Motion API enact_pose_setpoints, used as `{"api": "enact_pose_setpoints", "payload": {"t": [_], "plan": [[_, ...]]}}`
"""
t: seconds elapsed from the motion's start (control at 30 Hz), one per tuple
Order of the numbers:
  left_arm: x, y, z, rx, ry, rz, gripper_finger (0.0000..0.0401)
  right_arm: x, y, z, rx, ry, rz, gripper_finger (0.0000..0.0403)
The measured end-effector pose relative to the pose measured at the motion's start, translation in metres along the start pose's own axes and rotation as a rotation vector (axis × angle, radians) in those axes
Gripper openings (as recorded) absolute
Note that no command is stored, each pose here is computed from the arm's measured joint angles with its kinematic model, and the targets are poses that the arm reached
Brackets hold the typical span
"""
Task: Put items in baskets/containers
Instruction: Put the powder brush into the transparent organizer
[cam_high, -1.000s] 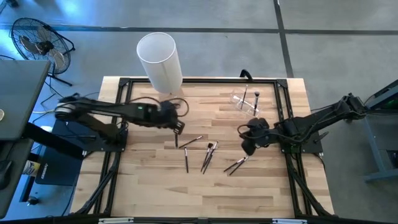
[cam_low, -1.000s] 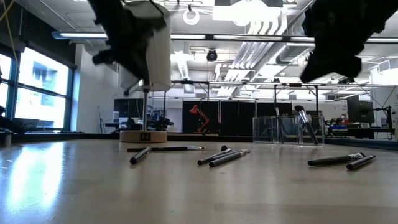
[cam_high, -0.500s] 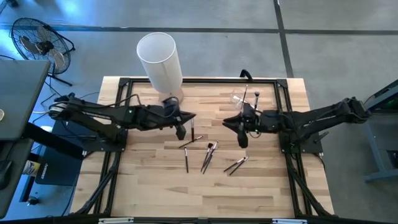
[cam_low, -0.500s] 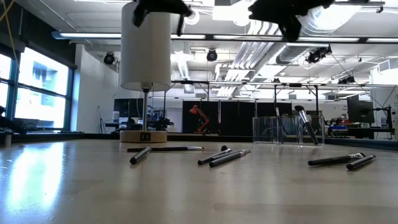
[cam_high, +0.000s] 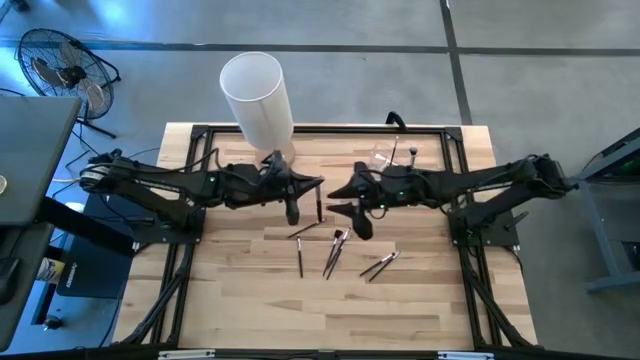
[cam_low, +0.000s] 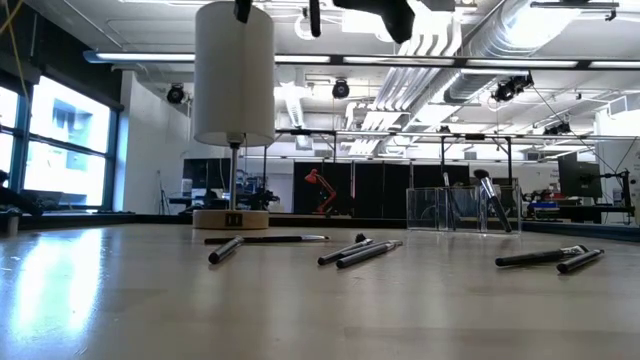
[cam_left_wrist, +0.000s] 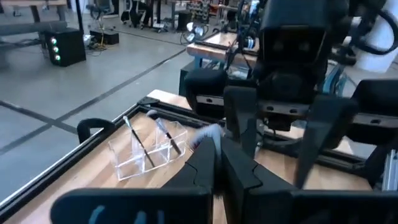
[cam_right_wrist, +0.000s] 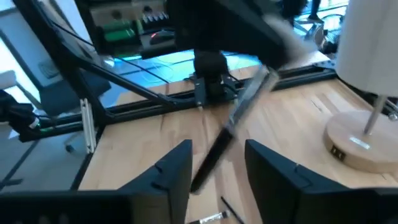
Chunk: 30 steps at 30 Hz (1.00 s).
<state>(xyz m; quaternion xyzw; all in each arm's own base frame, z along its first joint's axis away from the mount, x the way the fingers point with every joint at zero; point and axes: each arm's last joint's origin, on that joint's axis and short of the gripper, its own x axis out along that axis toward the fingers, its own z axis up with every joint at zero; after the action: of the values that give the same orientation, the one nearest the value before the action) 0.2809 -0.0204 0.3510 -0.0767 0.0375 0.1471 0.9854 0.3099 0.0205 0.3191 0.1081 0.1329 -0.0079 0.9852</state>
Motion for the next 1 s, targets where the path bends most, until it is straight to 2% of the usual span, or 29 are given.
{"api": "enact_pose_setpoints", "payload": {"t": [0.13, 0.4, 0.53, 0.7, 0.87, 1.0], "plan": [[-0.001, -0.002, 0.005, 0.057, -0.043, -0.047, 0.0001, 0.014, 0.001, 0.003, -0.017, 0.008, -0.038, 0.0163], [-0.004, -0.011, 0.005, 0.186, -0.065, -0.082, 0.0001, 0.023, -0.001, 0.014, -0.024, -0.037, -0.056, 0.0161], [-0.004, -0.011, 0.006, 0.230, -0.072, -0.077, 0.0001, 0.023, -0.002, 0.018, -0.009, -0.069, -0.044, 0.0124], [-0.004, -0.011, 0.006, 0.265, -0.073, -0.076, 0.0001, 0.023, -0.002, 0.018, -0.025, -0.076, -0.046, 0.0039], [-0.004, -0.011, 0.006, 0.309, -0.073, -0.086, 0.0004, 0.023, -0.003, 0.018, -0.035, -0.079, -0.067, 0.0037], [-0.004, -0.010, 0.005, 0.310, -0.066, -0.078, 0.0043, 0.023, -0.004, 0.017, -0.025, -0.073, -0.111, 0.0037]]}}
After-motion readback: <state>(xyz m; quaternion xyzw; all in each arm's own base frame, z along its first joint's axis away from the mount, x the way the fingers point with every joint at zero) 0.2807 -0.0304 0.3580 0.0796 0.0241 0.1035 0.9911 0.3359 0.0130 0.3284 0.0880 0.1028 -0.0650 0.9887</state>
